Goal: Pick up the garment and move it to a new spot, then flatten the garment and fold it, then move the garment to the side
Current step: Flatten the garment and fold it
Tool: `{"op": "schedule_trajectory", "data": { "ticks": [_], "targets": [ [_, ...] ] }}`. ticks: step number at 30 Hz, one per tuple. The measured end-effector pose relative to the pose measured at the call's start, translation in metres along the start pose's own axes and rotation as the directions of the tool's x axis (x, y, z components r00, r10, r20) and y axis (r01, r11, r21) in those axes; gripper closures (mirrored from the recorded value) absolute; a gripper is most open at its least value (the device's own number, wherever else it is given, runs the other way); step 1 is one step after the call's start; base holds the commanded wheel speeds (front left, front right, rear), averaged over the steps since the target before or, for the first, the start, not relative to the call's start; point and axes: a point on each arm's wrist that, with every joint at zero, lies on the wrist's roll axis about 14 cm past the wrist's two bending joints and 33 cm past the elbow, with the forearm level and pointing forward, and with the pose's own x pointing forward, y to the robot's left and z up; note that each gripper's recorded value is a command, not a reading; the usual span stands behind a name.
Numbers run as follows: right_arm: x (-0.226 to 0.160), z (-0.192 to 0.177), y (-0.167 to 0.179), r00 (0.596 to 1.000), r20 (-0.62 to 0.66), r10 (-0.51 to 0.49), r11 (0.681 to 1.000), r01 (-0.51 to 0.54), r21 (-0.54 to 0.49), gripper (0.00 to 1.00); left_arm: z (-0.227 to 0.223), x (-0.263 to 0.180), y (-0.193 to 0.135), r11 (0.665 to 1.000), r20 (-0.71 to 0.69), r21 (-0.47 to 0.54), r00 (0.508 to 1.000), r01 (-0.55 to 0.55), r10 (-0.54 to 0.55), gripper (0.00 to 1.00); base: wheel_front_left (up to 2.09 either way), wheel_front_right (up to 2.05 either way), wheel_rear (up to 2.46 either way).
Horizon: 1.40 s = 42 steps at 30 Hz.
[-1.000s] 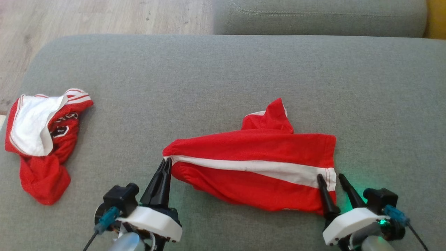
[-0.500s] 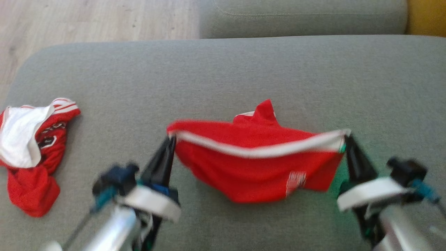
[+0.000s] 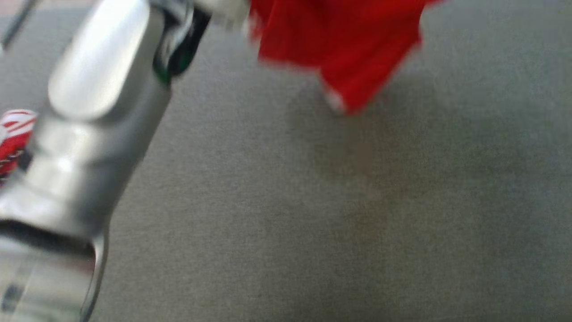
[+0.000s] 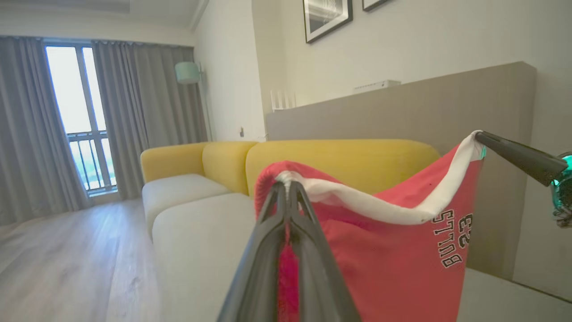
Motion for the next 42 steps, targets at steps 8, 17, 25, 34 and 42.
{"op": "schedule_trajectory", "data": {
  "ticks": [8,17,25,34,42],
  "targets": [
    [0.04,0.0,-0.027,0.998,0.055,0.005,0.994,0.001,-0.107,1.0,-0.01,0.059,0.021,1.0,0.137,-0.024,0.991,-0.003,0.006,1.0,0.0,0.0,0.0],
    [-0.003,-0.079,-0.022,0.998,-0.069,-0.006,1.0,0.005,-0.014,1.0,-0.137,0.007,0.016,0.986,-0.084,-0.154,0.996,-0.056,0.043,1.0,0.0,0.0,0.0],
    [-0.099,-0.089,0.014,0.988,-0.151,-0.005,0.994,0.022,0.108,1.0,-0.141,-0.082,-0.009,0.976,-0.11,-0.192,0.991,-0.101,0.081,1.0,0.0,0.0,0.0],
    [-0.226,-0.102,0.042,0.926,-0.378,-0.023,0.977,0.102,0.189,1.0,-0.176,-0.22,-0.095,0.94,-0.322,-0.258,0.937,-0.222,0.133,1.0,0.0,0.0,0.0],
    [-0.263,-0.102,0.058,0.892,-0.452,-0.01,0.965,0.127,0.228,1.0,-0.173,-0.254,-0.117,0.913,-0.365,-0.287,0.915,-0.289,0.174,1.0,0.0,0.0,0.0]
  ]
}}
